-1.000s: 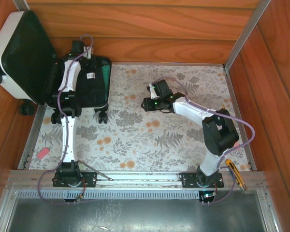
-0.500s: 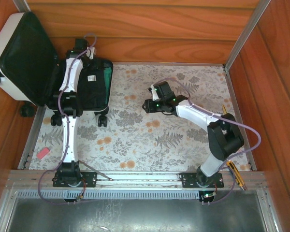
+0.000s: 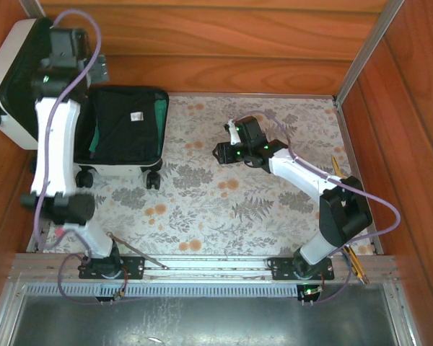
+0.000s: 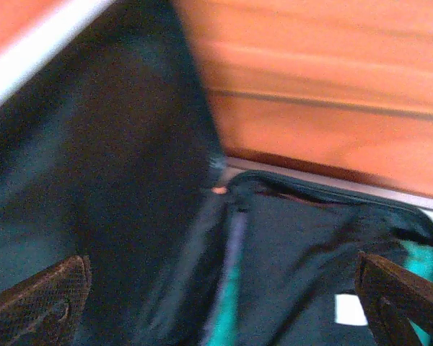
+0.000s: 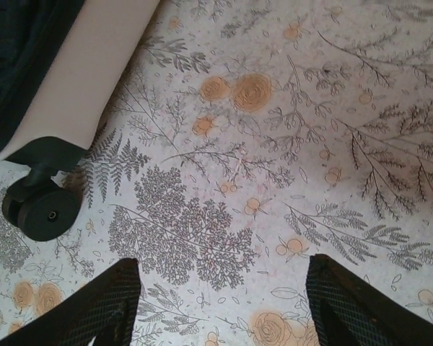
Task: Pack the luggage
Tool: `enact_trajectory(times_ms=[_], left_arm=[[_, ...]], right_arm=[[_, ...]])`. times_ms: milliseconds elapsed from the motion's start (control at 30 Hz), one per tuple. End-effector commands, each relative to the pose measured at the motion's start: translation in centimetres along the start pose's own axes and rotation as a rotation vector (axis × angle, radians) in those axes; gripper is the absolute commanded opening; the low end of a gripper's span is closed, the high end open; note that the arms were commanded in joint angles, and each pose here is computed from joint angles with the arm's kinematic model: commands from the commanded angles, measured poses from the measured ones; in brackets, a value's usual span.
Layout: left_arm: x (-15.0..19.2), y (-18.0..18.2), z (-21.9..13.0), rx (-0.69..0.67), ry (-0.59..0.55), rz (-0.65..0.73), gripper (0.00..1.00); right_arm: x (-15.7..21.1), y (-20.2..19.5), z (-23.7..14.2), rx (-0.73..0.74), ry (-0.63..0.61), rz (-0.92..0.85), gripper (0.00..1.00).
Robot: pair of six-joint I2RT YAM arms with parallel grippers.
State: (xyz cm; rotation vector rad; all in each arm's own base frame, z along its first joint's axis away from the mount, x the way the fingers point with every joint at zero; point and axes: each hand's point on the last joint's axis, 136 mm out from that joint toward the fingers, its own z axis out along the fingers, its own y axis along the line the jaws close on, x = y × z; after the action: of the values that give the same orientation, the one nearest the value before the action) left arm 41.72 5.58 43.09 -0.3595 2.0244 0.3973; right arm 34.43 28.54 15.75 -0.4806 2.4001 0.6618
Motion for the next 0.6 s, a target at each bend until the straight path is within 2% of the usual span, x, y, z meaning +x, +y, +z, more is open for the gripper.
enact_trajectory(times_ms=[0, 100, 200, 400, 567], left_arm=[[3.2, 7.9, -1.6, -0.383, -0.068, -0.098, 1.00], [6.9, 12.4, -3.1, -0.424, -0.067, -0.221, 1.00], [9.0, 13.8, -3.2, -0.480, -0.024, -0.180, 0.97], [10.0, 15.6, -3.6, -0.622, -0.038, -0.164, 0.92], [9.0, 14.8, -1.5, -0.605, -0.136, -0.142, 0.90]], right_arm=[[-1.3, 1.3, -0.3, -0.041, -0.018, -0.052, 0.66], [-1.4, 1.5, -0.4, -0.055, -0.016, -0.062, 0.67], [-1.3, 1.6, -0.2, -0.065, -0.012, -0.066, 0.68], [-1.1, 1.8, 0.1, -0.081, 0.000, -0.065, 0.71], [-1.1, 2.6, 0.1, -0.121, 0.015, -0.073, 0.69]])
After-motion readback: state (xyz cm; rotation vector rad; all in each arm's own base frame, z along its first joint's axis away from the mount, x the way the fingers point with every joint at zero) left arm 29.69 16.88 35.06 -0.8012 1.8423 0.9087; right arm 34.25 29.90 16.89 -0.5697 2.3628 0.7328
